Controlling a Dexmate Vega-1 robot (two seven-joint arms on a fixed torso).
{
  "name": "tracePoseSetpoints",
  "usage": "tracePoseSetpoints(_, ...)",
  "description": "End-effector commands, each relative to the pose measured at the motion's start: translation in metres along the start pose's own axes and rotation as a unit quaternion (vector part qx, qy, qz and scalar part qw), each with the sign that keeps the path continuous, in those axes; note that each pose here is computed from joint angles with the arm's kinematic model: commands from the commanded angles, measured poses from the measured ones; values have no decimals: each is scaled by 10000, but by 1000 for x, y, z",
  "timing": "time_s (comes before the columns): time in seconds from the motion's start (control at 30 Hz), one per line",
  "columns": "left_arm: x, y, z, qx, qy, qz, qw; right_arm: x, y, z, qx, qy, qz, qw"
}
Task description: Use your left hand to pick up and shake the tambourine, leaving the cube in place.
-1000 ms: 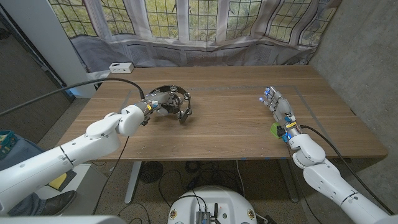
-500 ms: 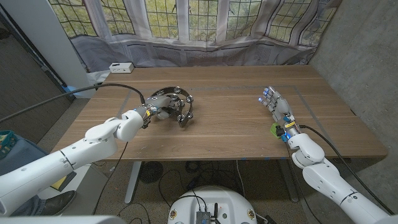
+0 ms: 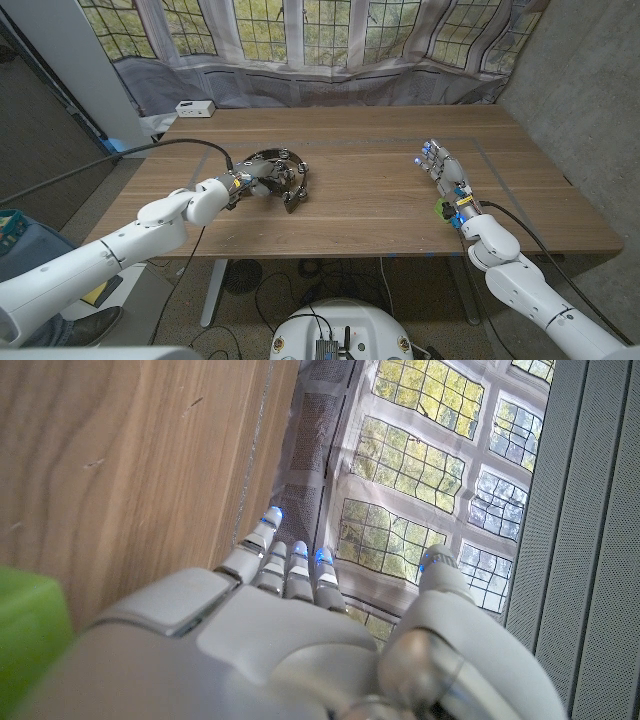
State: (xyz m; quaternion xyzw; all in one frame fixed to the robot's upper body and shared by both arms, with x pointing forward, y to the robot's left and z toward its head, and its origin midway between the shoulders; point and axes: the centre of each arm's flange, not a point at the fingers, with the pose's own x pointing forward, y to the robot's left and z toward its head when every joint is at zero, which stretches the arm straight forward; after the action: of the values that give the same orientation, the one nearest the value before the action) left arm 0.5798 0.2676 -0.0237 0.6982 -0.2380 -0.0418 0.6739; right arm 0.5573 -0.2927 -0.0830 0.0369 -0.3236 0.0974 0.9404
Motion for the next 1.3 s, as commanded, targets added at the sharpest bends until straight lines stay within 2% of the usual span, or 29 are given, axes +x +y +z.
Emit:
tracePoseSetpoints(0.03,6,-6,-2,0,29,-244,9997,2,2,0,-10,9,2,10000)
tracePoseSetpoints(0.7,6,-7,1,147,69,-108,9998,4,-1,1,-32,29,36,10000)
tracePoseSetpoints(0.93,3,-8,2,304,120,141,9994,4,-1,2,-19,20,22,10000)
tracePoseSetpoints(1.3,0,-11,2,349,153,110,9992,3,2,2,-47,20,65,10000)
